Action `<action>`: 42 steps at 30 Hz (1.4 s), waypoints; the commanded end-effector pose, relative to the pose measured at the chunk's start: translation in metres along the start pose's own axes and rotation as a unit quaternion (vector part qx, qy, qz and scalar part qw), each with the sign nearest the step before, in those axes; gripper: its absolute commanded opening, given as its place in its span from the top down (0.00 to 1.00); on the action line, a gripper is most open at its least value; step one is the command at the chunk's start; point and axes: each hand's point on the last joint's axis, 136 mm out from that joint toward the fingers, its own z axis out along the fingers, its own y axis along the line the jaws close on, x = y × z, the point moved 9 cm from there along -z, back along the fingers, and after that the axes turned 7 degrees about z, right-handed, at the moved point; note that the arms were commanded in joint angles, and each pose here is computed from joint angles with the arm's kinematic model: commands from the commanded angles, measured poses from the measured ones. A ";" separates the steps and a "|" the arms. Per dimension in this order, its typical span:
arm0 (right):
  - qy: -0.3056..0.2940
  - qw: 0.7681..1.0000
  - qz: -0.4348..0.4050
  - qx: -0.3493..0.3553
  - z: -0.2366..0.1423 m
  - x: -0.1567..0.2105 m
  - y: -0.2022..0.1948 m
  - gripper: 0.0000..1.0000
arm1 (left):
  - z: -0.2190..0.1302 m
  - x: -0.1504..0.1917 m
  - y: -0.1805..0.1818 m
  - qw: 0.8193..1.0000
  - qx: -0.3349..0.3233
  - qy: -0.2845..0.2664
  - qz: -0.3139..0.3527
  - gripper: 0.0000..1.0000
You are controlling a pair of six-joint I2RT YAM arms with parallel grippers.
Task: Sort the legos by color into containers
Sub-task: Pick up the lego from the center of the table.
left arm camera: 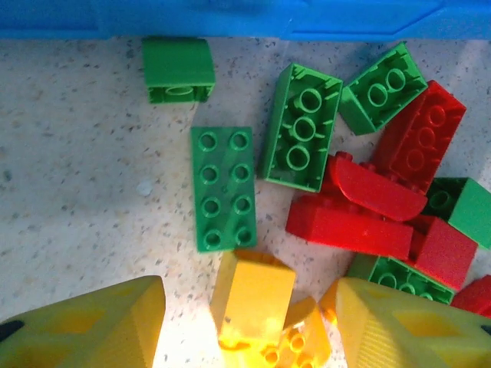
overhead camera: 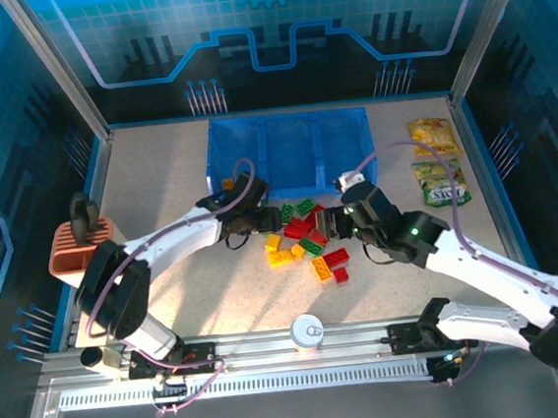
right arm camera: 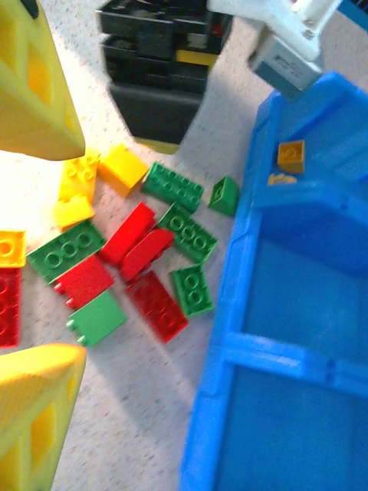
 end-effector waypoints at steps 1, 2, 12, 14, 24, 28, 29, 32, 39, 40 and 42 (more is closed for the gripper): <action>-0.014 0.999 0.036 0.024 -0.008 0.010 -0.020 0.35 | 0.011 -0.007 -0.006 0.999 -0.003 0.018 0.028 0.41; -0.016 0.999 0.040 0.025 -0.011 0.013 -0.023 0.35 | 0.016 -0.006 -0.006 0.999 -0.010 0.024 0.031 0.42; -0.007 0.998 0.061 0.028 -0.012 0.032 -0.040 0.36 | 0.042 0.000 0.004 0.996 -0.060 0.053 0.050 0.46; -0.004 0.998 0.061 0.029 -0.010 0.034 -0.041 0.36 | 0.047 0.001 0.004 0.995 -0.060 0.060 0.050 0.47; -0.001 0.997 0.074 0.024 -0.008 0.040 -0.043 0.37 | 0.063 0.002 0.004 0.994 -0.062 0.075 0.053 0.49; -0.001 0.997 0.078 0.023 -0.009 0.042 -0.044 0.38 | 0.066 0.004 0.005 0.993 -0.066 0.079 0.054 0.57; -0.002 0.997 0.079 0.023 -0.009 0.043 -0.045 0.38 | 0.065 0.005 0.005 0.993 -0.068 0.079 0.055 0.61; -0.005 0.996 0.082 0.022 -0.010 0.044 -0.046 0.38 | 0.057 0.004 0.005 0.994 -0.068 0.071 0.055 0.66; 0.008 0.996 0.083 0.020 -0.003 0.049 -0.046 0.38 | 0.002 -0.013 -0.005 0.997 -0.048 0.009 0.054 0.67; 0.010 0.996 0.082 0.021 -0.001 0.050 -0.046 0.38 | -0.010 -0.018 -0.007 0.998 -0.042 -0.006 0.056 0.67; 0.013 0.996 0.083 0.022 0.001 0.053 -0.047 0.38 | -0.030 -0.029 -0.012 0.997 -0.029 -0.034 0.061 0.67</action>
